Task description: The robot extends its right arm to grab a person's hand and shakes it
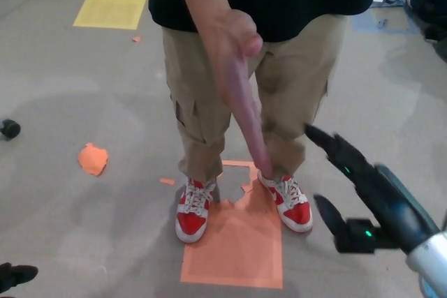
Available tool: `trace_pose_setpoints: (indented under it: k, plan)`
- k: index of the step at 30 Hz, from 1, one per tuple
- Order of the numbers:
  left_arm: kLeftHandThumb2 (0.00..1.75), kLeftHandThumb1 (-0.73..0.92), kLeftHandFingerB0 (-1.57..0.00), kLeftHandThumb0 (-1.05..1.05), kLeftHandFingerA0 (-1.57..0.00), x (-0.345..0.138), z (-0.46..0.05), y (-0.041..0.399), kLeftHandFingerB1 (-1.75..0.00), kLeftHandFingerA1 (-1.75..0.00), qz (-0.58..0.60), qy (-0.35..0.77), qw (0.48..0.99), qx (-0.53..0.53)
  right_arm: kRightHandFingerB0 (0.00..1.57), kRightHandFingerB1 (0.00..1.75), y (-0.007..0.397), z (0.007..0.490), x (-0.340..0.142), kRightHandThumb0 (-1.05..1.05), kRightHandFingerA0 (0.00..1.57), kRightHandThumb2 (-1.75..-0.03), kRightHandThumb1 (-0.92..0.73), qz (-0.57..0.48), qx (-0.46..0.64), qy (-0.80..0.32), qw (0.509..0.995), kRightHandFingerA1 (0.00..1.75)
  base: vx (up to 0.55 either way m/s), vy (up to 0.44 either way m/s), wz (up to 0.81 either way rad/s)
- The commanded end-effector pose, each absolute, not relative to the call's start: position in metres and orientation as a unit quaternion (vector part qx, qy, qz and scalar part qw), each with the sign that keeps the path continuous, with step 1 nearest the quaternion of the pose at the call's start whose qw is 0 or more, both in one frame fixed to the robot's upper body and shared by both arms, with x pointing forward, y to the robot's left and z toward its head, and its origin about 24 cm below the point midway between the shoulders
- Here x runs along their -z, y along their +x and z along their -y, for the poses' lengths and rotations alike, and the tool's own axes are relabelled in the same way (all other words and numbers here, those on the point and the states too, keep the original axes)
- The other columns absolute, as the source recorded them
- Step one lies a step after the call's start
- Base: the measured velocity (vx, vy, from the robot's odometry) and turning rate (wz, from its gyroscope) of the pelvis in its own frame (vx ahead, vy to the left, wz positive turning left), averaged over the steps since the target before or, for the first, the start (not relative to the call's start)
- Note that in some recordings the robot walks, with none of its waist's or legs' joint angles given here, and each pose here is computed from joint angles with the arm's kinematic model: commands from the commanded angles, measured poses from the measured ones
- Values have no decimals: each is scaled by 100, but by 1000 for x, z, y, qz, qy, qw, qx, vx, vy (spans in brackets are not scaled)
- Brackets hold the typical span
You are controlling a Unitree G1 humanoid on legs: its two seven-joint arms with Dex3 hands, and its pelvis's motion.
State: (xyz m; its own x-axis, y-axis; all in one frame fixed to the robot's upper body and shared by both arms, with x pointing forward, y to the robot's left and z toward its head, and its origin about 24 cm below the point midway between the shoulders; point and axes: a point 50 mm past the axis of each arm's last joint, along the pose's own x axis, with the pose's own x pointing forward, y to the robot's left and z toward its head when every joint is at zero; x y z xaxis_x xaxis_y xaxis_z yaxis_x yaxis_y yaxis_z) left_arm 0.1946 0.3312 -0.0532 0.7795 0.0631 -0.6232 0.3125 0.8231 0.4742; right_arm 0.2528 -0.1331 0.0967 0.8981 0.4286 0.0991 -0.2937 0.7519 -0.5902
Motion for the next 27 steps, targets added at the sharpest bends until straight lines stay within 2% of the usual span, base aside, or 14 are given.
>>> trace_pose_setpoints:
  k: [1, 2, 3, 4, 5, 7, 8, 9, 13, 14, 15, 23, 25, 27]
  plan:
    - [68, 92, -21, -57, -23, 50, -337, 185, -32, -32, -314, 309, 893, 92, 0, 19, 260, 95, -167, -89, 0, -113, -75, 146, -191, -325, 915, 19, 0, 0, 0]
    - [113, 62, -8, -29, -7, 50, -337, 185, -49, -49, -314, 306, 894, 92, 0, 17, 262, 92, -168, -93, 0, -113, -77, 145, -191, -325, 915, 16, 0, 0, 0]
    - [113, 62, -8, -29, -7, 50, -337, 185, -49, -49, -314, 304, 895, 92, 0, 17, 264, 90, -169, -93, 0, -113, -77, 143, -190, -327, 914, 16, 0, 0, 0]
    - [67, 92, -23, -56, -25, 50, -337, 185, -32, -32, -316, 299, 896, 89, 0, 15, 268, 87, -170, -96, 0, -113, -77, 142, -191, -329, 914, 13, 0, 0, 0]
    - [112, 61, -7, -29, -6, 50, -338, 184, -49, -49, -317, 295, 897, 86, 0, 15, 271, 83, -171, -96, 0, -112, -75, 141, -193, -330, 913, 12, 0, 0, 0]
    - [112, 61, -7, -29, -6, 50, -339, 183, -49, -49, -319, 293, 897, 85, 0, 15, 275, 78, -172, -96, 0, -112, -75, 138, -194, -332, 913, 12, 0, 0, 0]
    - [68, 92, -21, -58, -23, 49, -339, 183, -31, -31, -321, 300, 895, 84, 0, 11, 279, 74, -173, -95, 0, -89, -68, 136, -196, -329, 914, 4, 0, 0, 0]
    - [68, 92, -20, -58, -22, 49, -339, 184, -31, -31, -320, 302, 894, 84, 0, 16, 283, 71, -173, -95, 0, -110, -71, 134, -198, -332, 912, 14, 0, 0, 0]
    - [67, 91, -18, -60, -21, 48, -340, 185, -31, -31, -322, 299, 895, 77, 0, 15, 292, 62, -175, -97, 0, -109, -68, 120, -200, -338, 912, 14, 0, 0, 0]
    - [115, 66, -1, -31, 0, 47, -339, 185, -47, -47, -315, 289, 900, 82, 0, 16, 297, 58, -174, -98, 0, -105, -66, 109, -204, -331, 915, 14, 0, 0, 0]
    - [67, 92, -18, -55, -21, 46, -339, 184, -32, -32, -309, 284, 904, 85, 0, 15, 299, 55, -173, -99, 0, -105, -66, 102, -207, -328, 916, 14, 0, 0, 0]
    - [68, 89, -22, -57, -19, 45, -338, 187, -33, -30, -310, 295, 900, 80, 0, 10, 327, 44, -157, -101, 0, -83, -60, 32, -182, -364, 913, 11, 0, 0, 0]
    - [67, 91, -22, -59, -22, 45, -338, 187, -32, -31, -306, 293, 902, 81, 0, 13, 333, 43, -153, -97, 0, -103, -60, 19, -171, -367, 914, 13, 0, 0, 0]
    - [67, 91, -22, -58, -23, 45, -337, 186, -32, -31, -300, 287, 906, 85, 0, 8, 339, 42, -150, -103, 0, -84, -60, 8, -156, -379, 912, 6, 0, 0, 0]
